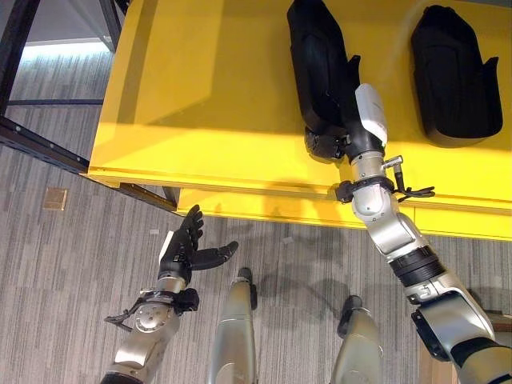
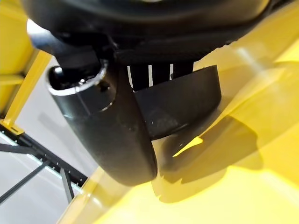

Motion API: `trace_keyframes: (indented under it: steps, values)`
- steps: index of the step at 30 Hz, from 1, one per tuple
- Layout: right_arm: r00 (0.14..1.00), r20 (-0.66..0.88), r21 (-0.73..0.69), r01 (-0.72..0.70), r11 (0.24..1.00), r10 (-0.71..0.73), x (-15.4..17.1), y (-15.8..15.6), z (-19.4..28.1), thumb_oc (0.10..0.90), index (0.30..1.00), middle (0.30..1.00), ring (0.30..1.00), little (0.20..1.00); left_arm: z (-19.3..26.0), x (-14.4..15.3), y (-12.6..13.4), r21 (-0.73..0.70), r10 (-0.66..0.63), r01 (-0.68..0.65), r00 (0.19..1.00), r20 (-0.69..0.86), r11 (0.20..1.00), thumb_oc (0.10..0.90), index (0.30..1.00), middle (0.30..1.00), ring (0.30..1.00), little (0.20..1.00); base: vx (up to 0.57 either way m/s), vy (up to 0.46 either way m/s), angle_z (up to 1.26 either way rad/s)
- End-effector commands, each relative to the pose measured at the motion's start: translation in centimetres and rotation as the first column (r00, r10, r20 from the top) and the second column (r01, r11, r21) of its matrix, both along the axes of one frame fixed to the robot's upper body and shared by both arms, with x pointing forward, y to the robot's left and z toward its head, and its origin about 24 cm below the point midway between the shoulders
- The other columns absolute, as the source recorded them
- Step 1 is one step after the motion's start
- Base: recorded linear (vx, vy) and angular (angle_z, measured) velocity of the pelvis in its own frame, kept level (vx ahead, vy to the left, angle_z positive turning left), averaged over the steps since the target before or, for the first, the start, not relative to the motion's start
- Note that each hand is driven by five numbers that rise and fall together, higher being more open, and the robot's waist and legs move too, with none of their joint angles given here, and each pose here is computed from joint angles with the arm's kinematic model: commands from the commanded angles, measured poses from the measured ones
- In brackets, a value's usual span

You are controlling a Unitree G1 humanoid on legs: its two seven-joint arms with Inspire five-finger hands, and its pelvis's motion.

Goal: Move parts from the plastic box to the shelf.

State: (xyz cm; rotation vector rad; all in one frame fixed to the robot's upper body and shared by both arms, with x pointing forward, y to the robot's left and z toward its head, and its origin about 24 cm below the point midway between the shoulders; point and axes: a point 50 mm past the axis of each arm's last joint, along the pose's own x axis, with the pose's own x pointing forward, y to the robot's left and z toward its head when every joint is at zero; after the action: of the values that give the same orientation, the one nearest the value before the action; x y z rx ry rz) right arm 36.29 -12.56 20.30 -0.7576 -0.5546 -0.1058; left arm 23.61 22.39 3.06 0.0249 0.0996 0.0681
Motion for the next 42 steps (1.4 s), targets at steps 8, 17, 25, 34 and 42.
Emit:
trace_keyframes:
  steps: [8,17,25,34,42]
  values:
    - [0.972,0.111,0.107,-0.217,0.97,0.206,-2.0,2.6,2.6,0.9,1.0,1.0,1.0,1.0,3.0,0.3,0.2,0.035,0.001,-0.007,0.987,0.158,0.999,0.9,1.0,1.0,1.0,1.0,0.0,0.0,0.0]
    - [0.963,0.172,0.088,-0.223,0.971,0.206,-2.8,2.3,3.8,0.9,1.0,1.0,1.0,1.0,3.0,0.4,0.2,0.037,0.006,-0.012,0.988,0.156,0.999,0.9,1.0,1.0,1.0,1.0,-0.01,0.003,0.0]
    - [0.951,0.237,0.052,-0.217,0.975,0.199,-3.6,1.9,4.8,0.9,1.0,1.0,1.0,1.0,3.0,0.3,0.3,0.04,0.014,-0.02,0.987,0.158,0.999,0.9,1.0,1.0,1.0,1.0,-0.01,0.002,0.0]
    - [0.926,0.332,0.02,-0.199,0.98,0.181,-5.0,1.2,6.1,0.9,1.0,1.0,1.0,1.0,2.9,0.3,0.5,0.046,0.029,-0.037,0.988,0.154,0.998,0.9,1.0,1.0,1.0,1.0,-0.01,0.002,0.0]
    - [0.874,0.459,0.011,-0.183,0.983,0.158,-6.9,0.6,7.7,0.9,1.0,1.0,1.0,1.0,3.0,0.3,0.5,0.035,0.043,-0.05,0.986,0.163,0.998,0.9,1.0,1.0,1.0,1.0,0.0,0.0,0.0]
